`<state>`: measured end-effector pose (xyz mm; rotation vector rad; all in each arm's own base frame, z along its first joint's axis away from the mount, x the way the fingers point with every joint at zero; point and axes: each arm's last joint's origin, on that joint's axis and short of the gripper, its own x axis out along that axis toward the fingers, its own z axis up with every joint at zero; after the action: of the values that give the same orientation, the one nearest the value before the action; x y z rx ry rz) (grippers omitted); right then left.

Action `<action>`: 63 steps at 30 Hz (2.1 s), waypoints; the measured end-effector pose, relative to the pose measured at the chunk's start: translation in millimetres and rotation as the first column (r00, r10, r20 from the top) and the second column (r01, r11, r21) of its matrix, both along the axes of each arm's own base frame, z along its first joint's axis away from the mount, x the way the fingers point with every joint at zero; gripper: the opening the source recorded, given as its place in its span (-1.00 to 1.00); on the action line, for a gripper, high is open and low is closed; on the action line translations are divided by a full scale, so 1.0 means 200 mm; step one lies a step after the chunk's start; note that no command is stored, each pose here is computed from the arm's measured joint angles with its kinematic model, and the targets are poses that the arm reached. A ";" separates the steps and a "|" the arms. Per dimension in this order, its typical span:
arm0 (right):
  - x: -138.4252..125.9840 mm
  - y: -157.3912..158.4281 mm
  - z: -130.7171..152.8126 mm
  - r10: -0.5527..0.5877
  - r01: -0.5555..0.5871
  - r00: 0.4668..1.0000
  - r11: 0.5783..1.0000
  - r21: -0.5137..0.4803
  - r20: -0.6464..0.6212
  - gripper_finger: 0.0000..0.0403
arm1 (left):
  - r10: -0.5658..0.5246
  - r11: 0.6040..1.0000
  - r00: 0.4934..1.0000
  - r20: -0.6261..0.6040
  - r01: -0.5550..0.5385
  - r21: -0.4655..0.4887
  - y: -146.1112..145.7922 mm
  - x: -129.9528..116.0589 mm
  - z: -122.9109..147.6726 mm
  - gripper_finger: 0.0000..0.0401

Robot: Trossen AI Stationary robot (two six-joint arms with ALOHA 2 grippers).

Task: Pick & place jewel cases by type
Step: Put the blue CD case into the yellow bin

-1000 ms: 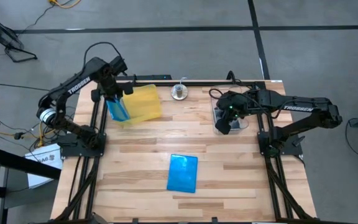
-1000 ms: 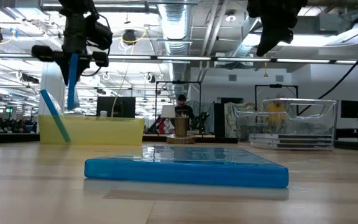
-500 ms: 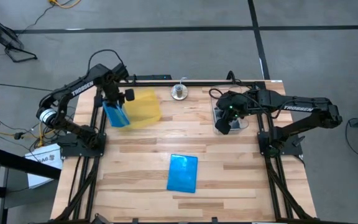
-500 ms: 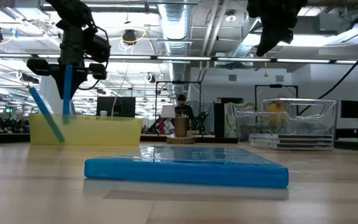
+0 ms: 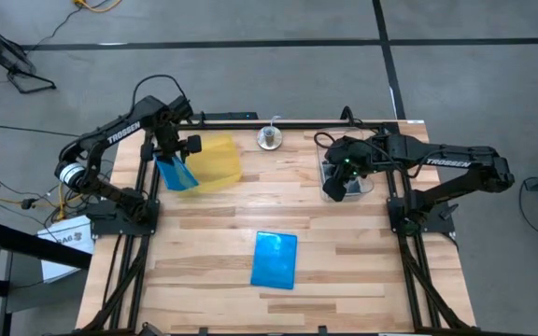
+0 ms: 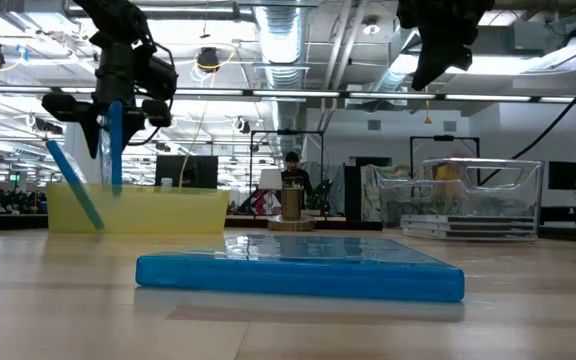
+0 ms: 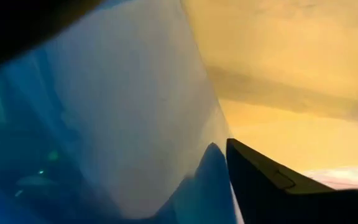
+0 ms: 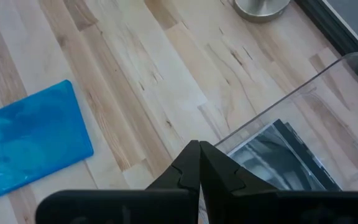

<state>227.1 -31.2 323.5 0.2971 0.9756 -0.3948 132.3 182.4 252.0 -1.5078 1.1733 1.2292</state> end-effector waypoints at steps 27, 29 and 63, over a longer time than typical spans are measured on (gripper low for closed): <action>0.01 0.00 0.00 0.001 -0.001 1.000 1.000 -0.002 0.015 -1.00 | -0.146 0.988 0.987 0.064 0.150 -0.050 -0.03 0.01 0.00 0.00; 0.01 0.00 0.00 0.001 -0.001 1.000 1.000 -0.002 0.016 -1.00 | -0.145 0.987 0.986 0.079 0.150 -0.059 -0.03 0.01 0.01 0.00; 0.03 0.00 0.02 0.000 0.001 0.998 1.000 -0.010 0.070 -1.00 | -0.157 0.983 0.987 0.014 0.158 -0.092 -0.05 -0.01 0.01 0.00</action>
<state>232.7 -31.9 327.2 0.2998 0.9049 -0.3871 130.2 172.3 253.7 -1.4545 1.3347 1.0761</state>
